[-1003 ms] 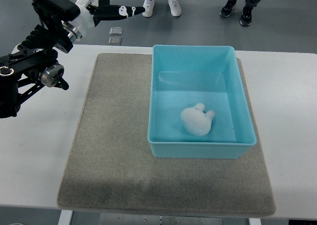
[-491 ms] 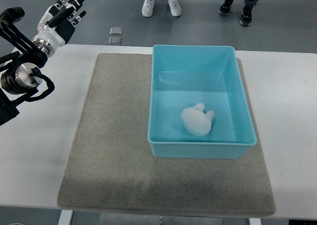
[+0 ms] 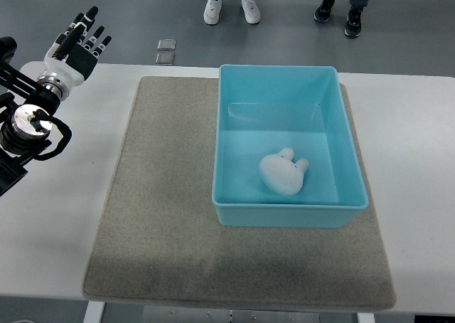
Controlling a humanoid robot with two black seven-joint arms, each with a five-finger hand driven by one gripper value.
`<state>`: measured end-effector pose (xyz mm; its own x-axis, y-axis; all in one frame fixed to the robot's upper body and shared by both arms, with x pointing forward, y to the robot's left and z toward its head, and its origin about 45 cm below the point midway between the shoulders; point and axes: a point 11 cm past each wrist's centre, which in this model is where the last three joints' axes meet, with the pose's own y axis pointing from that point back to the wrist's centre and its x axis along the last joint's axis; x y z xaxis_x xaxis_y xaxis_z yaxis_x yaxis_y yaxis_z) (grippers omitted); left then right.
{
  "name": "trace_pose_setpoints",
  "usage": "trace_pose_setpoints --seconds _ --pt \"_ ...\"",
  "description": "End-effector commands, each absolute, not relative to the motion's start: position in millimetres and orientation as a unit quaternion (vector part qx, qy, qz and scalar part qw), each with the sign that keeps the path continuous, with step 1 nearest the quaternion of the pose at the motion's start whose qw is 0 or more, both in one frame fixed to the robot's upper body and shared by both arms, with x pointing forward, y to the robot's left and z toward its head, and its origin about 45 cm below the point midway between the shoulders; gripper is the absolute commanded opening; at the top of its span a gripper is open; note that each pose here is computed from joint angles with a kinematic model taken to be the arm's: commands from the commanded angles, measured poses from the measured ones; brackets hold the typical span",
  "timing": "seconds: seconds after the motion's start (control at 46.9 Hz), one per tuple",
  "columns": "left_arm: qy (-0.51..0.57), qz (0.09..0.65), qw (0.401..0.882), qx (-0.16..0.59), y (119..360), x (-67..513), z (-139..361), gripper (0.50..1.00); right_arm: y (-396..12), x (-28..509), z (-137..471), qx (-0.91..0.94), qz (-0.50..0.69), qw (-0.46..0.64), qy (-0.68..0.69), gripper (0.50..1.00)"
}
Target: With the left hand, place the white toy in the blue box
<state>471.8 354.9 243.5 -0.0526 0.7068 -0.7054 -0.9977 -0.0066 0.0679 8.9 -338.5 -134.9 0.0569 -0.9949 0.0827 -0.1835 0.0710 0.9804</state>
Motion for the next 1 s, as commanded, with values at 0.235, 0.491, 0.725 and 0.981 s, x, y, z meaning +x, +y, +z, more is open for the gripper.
trace_pose_setpoints --seconds 0.235,0.491,0.725,0.981 --pt "0.301 0.666 0.628 -0.265 359.8 466.4 235.7 1.0 -338.6 8.9 -134.9 0.539 -0.416 0.487 -0.546 0.936" --pt "0.3 0.662 0.629 -0.276 360.9 467.6 239.8 1.0 -338.6 8.9 -134.9 0.539 -0.416 0.487 -0.546 0.936" --pt "0.3 0.66 0.631 -0.278 360.3 467.7 240.7 1.0 -331.3 10.3 -135.5 0.547 -0.424 0.478 -0.54 0.936" --pt "0.299 0.66 0.631 -0.277 360.3 467.7 240.6 1.0 -328.8 8.4 -135.9 0.549 -0.426 0.479 -0.537 0.936"
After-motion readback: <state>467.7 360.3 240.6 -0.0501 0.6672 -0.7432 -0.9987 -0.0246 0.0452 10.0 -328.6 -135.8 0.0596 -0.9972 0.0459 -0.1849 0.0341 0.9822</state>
